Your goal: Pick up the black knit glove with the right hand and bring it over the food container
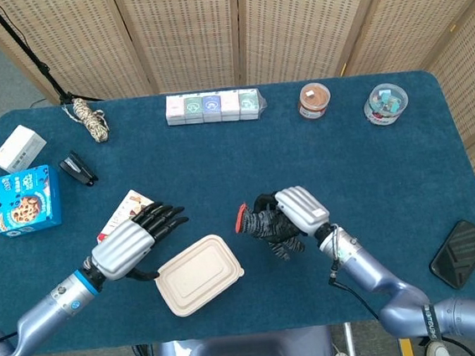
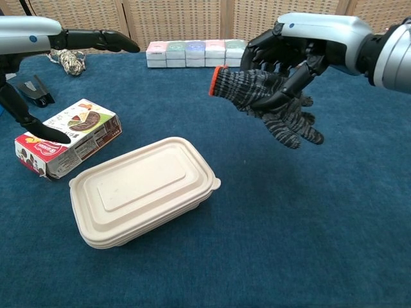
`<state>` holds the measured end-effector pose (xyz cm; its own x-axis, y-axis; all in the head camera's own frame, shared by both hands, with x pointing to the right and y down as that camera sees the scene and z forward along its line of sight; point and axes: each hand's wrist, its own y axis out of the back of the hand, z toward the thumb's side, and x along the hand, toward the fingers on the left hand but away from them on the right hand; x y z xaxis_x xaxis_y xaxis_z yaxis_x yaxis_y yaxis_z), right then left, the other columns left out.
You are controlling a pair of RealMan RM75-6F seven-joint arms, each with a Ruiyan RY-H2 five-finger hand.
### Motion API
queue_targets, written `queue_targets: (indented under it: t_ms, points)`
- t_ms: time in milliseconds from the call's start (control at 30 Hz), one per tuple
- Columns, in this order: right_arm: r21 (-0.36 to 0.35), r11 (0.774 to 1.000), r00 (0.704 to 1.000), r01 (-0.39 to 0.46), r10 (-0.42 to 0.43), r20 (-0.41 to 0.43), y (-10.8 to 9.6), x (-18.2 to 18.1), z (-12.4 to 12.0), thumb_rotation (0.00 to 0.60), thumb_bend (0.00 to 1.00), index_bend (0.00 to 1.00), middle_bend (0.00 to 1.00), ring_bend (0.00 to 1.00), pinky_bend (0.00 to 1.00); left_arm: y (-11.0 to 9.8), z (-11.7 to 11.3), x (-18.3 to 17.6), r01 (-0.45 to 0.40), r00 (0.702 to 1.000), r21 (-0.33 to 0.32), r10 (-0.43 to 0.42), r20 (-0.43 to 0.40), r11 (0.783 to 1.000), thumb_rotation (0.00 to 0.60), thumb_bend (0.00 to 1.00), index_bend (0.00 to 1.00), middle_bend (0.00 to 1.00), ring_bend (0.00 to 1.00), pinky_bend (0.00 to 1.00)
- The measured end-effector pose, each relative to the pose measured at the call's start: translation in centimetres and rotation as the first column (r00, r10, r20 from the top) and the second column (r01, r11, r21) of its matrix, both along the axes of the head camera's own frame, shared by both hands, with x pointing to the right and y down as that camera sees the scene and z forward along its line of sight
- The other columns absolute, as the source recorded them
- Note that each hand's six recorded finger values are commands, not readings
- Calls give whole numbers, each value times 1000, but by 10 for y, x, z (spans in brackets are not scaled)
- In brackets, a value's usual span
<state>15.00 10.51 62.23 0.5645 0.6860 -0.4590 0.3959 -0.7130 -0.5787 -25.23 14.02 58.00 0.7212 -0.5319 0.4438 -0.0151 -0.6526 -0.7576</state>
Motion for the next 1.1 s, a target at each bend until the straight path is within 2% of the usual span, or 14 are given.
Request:
queue_targets:
  t_ms: [267, 567, 1100]
  points:
    - [-35, 999, 999, 1, 1, 47, 10, -23, -2, 600, 576, 528, 563, 511, 572, 9, 4, 31, -41, 999, -23, 41, -23, 999, 600, 0, 0, 0, 0, 0]
    - [-39, 999, 998, -15, 17, 58, 8, -29, -2, 600, 579, 529, 563, 511, 572, 21, 10, 37, -46, 999, -49, 45, -19, 998, 600, 0, 0, 0, 0, 0]
    - [-74, 997, 996, -6, 13, 94, 15, -42, -3, 600, 582, 530, 563, 511, 572, 25, 15, 59, -58, 998, -59, 57, -29, 997, 600, 0, 0, 0, 0, 0]
